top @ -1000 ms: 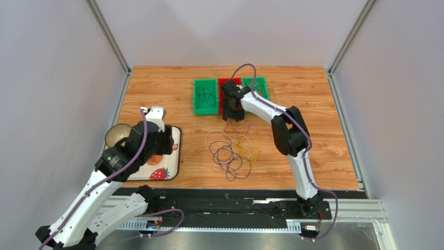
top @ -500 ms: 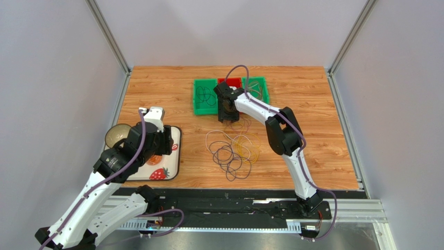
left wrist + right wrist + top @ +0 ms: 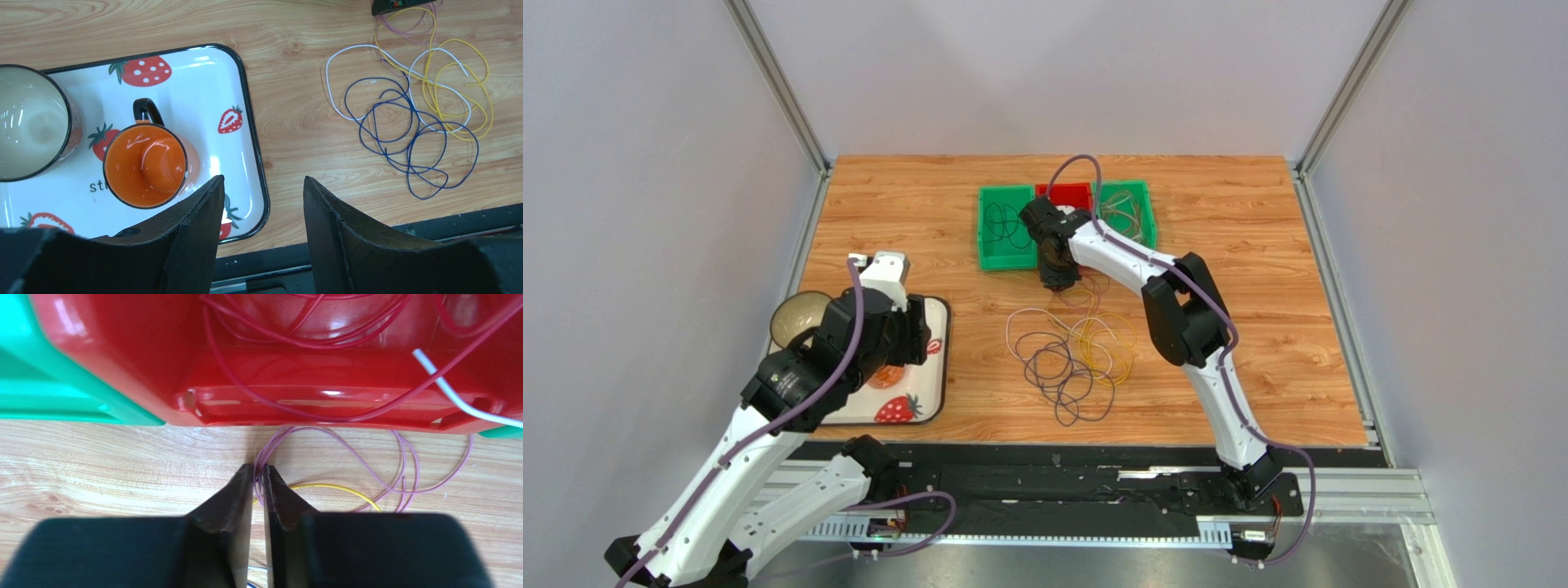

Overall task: Untangle the cables
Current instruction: Untie the cable.

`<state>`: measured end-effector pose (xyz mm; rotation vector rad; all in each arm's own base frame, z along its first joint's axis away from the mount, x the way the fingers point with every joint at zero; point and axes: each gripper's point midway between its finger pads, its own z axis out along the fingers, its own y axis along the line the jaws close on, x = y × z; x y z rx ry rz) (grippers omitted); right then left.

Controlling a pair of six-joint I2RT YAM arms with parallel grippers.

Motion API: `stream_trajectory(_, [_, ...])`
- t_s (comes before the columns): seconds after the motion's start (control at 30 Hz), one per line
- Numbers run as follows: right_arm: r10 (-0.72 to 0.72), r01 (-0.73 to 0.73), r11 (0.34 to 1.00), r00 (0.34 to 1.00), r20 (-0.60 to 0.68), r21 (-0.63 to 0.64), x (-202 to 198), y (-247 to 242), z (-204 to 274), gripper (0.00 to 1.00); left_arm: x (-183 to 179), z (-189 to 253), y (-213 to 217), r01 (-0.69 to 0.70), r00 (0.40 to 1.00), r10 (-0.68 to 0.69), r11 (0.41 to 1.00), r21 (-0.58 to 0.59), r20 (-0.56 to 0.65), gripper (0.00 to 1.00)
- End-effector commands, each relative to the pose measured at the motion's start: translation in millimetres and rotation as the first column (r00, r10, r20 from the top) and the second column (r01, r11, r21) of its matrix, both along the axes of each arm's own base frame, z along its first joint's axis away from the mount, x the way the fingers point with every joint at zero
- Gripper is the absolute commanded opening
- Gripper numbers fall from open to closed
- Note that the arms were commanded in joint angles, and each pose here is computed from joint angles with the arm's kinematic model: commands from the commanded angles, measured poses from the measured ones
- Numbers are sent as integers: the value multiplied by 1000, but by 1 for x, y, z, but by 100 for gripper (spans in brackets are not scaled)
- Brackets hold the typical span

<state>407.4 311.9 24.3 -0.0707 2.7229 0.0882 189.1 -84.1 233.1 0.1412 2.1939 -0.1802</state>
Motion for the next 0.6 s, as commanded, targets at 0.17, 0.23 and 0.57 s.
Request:
stream_trajectory(0.17, [41,-42,999,999,-21,-23,-9,10,-13,0,4,3,-1,1,1000,-1,1000,-5,24,59])
stream_trajectory(0.23, [47,-47,999,999,-19,-3,-10,14,-8,0,4,2,-1,1,1000,-1,1000,-2,22,59])
stream_trajectory(0.57, [167,-184,954,982,89,236,-23,64,68,0,6,-1,0,-15,1000,15,1000,15,9,59])
